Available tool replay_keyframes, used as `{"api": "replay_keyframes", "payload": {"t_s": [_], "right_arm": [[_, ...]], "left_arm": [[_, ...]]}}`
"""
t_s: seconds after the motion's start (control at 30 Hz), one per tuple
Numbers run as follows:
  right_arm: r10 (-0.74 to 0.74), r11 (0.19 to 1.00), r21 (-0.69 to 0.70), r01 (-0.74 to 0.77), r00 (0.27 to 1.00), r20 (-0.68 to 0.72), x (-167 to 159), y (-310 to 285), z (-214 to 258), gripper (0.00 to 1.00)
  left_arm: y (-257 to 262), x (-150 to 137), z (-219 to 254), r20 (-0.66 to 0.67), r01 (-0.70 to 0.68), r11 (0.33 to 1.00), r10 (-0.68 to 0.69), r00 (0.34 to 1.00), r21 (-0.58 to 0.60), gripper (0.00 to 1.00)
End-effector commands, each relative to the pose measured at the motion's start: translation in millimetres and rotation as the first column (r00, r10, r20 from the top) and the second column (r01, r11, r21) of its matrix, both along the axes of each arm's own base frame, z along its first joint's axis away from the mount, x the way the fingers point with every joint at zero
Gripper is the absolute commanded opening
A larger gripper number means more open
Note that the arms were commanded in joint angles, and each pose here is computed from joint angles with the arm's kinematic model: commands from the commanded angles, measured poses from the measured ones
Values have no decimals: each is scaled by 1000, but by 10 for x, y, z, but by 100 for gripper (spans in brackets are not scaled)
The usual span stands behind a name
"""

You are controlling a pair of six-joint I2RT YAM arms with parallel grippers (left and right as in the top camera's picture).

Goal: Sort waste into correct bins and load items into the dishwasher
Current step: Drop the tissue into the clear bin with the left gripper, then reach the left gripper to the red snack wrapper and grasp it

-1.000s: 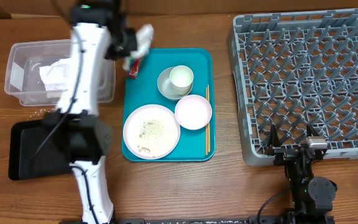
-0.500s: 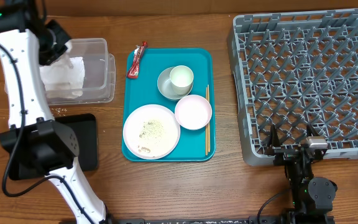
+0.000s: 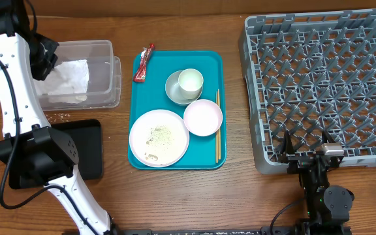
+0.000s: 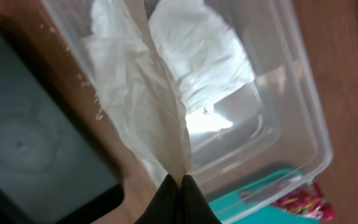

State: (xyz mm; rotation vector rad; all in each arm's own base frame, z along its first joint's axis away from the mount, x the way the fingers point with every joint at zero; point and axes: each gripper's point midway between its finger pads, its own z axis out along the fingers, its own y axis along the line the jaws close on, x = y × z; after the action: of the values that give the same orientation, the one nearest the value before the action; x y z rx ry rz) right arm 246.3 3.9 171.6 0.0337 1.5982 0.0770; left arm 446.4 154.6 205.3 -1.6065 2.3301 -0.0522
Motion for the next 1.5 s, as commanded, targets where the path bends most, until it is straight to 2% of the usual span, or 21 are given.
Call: {"api": "replay_keyframes", "payload": {"t_s": [0.0, 0.23, 0.27, 0.3, 0.37, 0.4, 0.5, 0.63, 0.77, 0.83, 1.0, 1.13, 1.17, 1.2, 1.23, 1.33, 1.47], "right_arm": [[-11, 1000, -7, 11, 1000, 4, 2, -24, -18, 100], [-11, 1000, -7, 11, 1000, 4, 2, -24, -18, 100], [-11, 1000, -7, 11, 1000, 4, 2, -24, -18, 100], [-11, 1000, -7, 11, 1000, 4, 2, -24, -18, 100], [-11, 1000, -7, 11, 1000, 4, 2, -24, -18, 100], [-11, 1000, -7, 11, 1000, 4, 2, -24, -18, 100], [-11, 1000, -7, 11, 1000, 4, 2, -24, -18, 100], [-11, 1000, -7, 11, 1000, 4, 2, -24, -18, 100], [-11, 1000, -7, 11, 1000, 4, 2, -24, -18, 100], [-11, 1000, -7, 11, 1000, 4, 2, -24, -18, 100], [-11, 1000, -7, 11, 1000, 4, 2, -24, -18, 100], [-11, 1000, -7, 11, 1000, 4, 2, -25, -18, 100], [-11, 1000, -7, 11, 1000, 4, 2, -24, -18, 100], [-11, 1000, -7, 11, 1000, 4, 2, -24, -18, 100], [-11, 1000, -7, 11, 1000, 4, 2, -25, -18, 100], [-11, 1000, -7, 11, 1000, 4, 2, -24, -18, 100], [-11, 1000, -7, 11, 1000, 4, 2, -24, -18, 100]], "left_arm": [[70, 85, -22, 23, -44, 999, 43, 999, 27, 4], [113, 336, -57, 106, -30, 998, 24, 994, 54, 8], [108, 345, -64, 107, -28, 998, 23, 994, 54, 16], [102, 345, -69, 106, -27, 998, 22, 994, 53, 32], [41, 341, -82, 101, -4, 1000, 1, 995, 30, 92], [-9, 356, -84, 105, 34, 999, -35, 994, 14, 100], [-231, 442, -66, 145, 233, 972, -225, 963, -35, 100], [-564, 571, 5, 228, 473, 880, -452, 862, -46, 100], [-1030, 680, 90, 302, 691, 723, -659, 689, -2, 100], [-1283, 703, 95, 295, 770, 637, -744, 599, 42, 100], [-1629, 764, 20, 132, 799, 577, -817, 562, 169, 100], [-1755, 873, 17, -2, 783, 540, -823, 568, 308, 100], [-1797, 904, 24, -23, 789, 514, -833, 553, 336, 100], [-1866, 938, 12, -41, 808, 470, -856, 515, 355, 100], [-1974, 982, -20, -67, 838, 397, -890, 451, 375, 100], [-2129, 1035, -127, -127, 877, 278, -928, 351, 392, 100], [-2088, 1146, -423, -220, 881, 257, -905, 364, 397, 100]]}}
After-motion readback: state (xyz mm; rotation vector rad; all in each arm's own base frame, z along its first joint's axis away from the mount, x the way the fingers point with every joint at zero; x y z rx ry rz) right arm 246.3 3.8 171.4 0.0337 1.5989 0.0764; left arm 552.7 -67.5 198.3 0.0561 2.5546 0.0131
